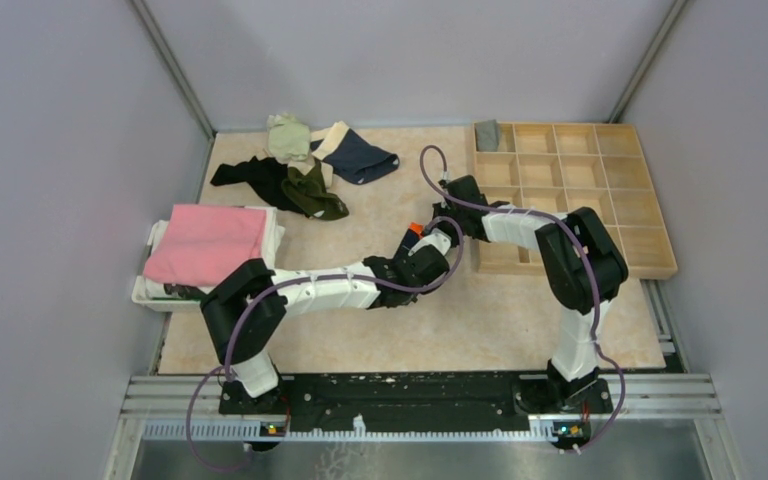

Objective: Roll the underwear
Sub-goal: Fold the underwear at the center of the board.

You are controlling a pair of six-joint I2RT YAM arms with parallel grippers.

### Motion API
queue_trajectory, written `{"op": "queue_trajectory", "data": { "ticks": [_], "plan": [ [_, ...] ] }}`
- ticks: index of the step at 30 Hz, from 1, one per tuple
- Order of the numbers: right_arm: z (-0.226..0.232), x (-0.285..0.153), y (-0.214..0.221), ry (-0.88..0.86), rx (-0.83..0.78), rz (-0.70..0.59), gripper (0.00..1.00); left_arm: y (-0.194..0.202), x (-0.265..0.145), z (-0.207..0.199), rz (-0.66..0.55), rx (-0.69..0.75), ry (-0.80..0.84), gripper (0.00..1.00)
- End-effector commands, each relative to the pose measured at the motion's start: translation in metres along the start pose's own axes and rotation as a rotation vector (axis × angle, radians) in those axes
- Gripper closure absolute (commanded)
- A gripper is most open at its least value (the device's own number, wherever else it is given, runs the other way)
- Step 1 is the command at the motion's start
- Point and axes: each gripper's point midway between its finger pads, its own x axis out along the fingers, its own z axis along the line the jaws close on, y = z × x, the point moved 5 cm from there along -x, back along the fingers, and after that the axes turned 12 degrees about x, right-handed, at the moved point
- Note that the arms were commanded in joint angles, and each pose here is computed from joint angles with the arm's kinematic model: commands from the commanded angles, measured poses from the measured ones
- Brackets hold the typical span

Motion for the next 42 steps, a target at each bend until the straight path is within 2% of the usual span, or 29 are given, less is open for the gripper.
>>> {"op": "queue_trajectory", "data": {
  "ticks": [1,15,27,42],
  "plan": [
    [-0.012,0.011,0.005,0.039,0.006,0.022,1.0,-0.006,0.004,-0.014,-0.054,-0.003,0.091,1.0],
    [-0.012,0.009,0.001,0.044,0.01,0.019,1.0,0.011,-0.005,-0.023,-0.004,0.073,0.192,1.0],
    [-0.014,0.009,0.002,0.052,0.009,0.019,1.0,-0.006,-0.026,-0.025,-0.015,0.133,0.247,1.0],
    [-0.018,0.014,0.005,0.059,0.013,0.035,1.0,0.017,0.0,-0.052,0.042,0.081,0.313,1.0]
  ]
}}
